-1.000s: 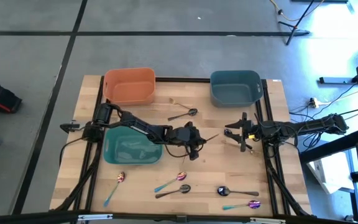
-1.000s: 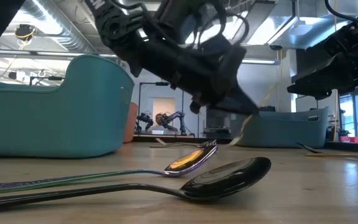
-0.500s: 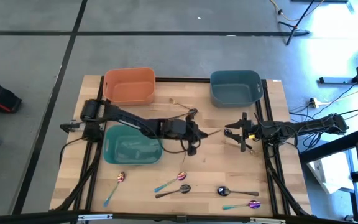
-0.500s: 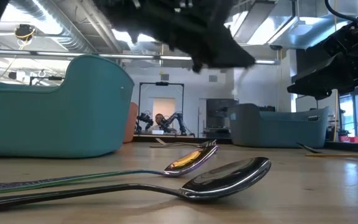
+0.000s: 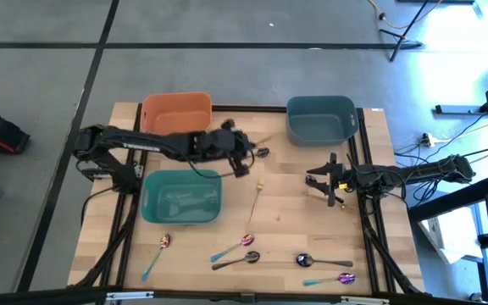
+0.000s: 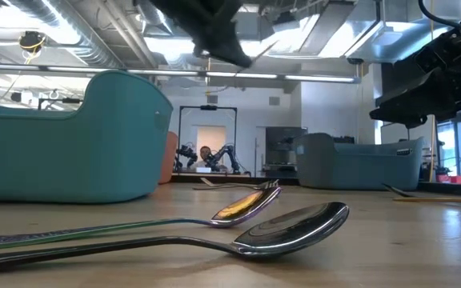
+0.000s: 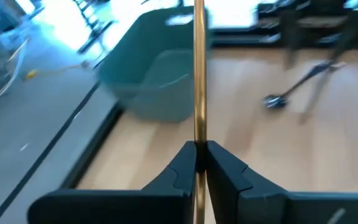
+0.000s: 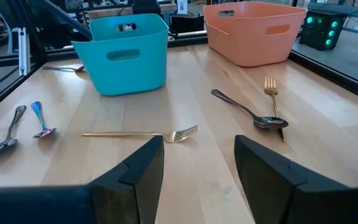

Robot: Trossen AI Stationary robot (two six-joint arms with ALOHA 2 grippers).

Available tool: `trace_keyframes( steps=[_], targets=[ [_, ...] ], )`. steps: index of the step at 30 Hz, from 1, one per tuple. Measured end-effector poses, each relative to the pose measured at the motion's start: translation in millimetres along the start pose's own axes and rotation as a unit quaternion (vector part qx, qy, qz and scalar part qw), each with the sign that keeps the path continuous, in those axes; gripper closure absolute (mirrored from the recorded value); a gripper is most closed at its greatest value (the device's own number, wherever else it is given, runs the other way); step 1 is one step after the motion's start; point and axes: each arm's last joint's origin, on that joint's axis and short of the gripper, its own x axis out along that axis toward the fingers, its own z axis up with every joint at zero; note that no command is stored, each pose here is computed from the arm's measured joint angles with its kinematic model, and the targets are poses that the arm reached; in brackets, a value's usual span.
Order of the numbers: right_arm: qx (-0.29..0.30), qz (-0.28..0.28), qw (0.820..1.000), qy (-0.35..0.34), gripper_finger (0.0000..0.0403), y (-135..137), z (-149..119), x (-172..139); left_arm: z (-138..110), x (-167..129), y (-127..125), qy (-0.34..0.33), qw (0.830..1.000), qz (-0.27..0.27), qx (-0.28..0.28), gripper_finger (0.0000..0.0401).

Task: Sort silverware by color (type)
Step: Put the middle left yellow fork into the orange bin

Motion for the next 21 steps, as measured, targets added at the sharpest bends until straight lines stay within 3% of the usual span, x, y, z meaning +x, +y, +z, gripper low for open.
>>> trace_keyframes(
  steps=[8, 21],
  targets=[
    [-0.002, 0.000, 1.000, 0.000, 0.0214, 0, 0, 0, -17, -12, 58, 0.109, 0.990, 0.085, -0.009, 0.0381],
    [-0.014, 0.000, 1.000, 0.002, 0.0214, 0, 0, 0, -60, -25, 149, 0.260, 0.945, 0.196, -0.038, 0.0381]
  ],
)
